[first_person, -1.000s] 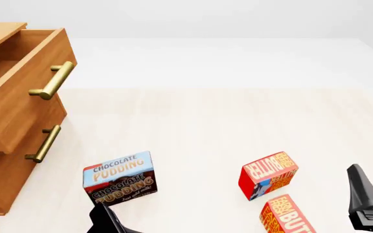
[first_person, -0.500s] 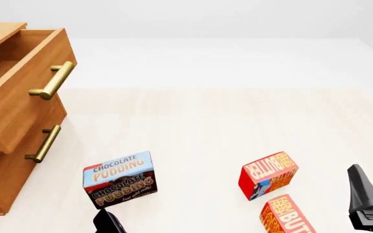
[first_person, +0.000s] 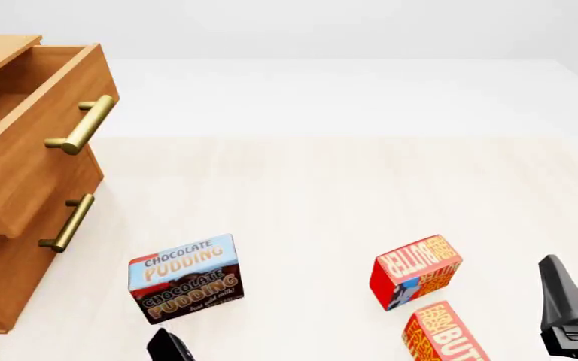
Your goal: Put the bowl in the top drawer of the cabinet.
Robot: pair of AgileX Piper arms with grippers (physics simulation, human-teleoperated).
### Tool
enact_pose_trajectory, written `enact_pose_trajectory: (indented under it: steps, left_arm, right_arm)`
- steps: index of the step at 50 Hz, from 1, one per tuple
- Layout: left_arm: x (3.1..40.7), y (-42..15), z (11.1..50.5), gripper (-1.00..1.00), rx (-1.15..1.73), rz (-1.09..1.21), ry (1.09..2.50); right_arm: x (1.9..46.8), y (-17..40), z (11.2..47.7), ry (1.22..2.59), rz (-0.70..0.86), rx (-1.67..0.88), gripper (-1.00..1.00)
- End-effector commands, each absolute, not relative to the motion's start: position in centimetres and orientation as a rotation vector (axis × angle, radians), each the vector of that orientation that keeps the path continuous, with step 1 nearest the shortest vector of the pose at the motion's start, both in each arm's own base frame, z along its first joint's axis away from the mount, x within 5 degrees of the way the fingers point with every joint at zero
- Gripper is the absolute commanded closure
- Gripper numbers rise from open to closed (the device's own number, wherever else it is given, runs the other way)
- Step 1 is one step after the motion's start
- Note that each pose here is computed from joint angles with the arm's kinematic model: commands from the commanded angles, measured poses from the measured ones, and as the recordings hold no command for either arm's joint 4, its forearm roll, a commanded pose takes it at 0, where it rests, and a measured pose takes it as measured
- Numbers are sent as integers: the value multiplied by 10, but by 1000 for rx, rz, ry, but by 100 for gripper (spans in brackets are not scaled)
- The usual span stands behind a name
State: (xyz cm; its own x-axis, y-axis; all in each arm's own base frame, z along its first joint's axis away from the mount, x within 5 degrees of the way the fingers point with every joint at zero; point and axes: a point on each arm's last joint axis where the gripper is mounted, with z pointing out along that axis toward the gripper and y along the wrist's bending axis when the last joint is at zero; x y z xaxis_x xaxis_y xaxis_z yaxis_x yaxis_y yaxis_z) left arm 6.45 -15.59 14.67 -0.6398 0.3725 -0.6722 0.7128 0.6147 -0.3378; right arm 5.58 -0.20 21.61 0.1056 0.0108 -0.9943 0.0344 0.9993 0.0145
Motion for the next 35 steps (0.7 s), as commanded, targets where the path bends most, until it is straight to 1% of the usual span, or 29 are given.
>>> enact_pose_trajectory:
  steps: [1, 25, 29, 30, 35]
  left_arm:
    - [64, -156, 142, -100, 839, -824, 2294]
    - [61, -154, 137, -100, 818, -843, 2308]
    - [60, -154, 133, -100, 806, -856, 2315]
    - [59, -155, 124, -100, 773, -874, 2334]
    - [59, -156, 120, -100, 773, -878, 2334]
  right_arm:
    - [56, -2, 216, 1468, -22, 38, -100]
    - [56, -2, 216, 1471, -27, 40, -100]
    - [56, -3, 215, 1472, -32, 41, -100]
    - [56, -3, 215, 1473, -37, 46, -100]
    - [56, -3, 215, 1473, -36, 47, -100]
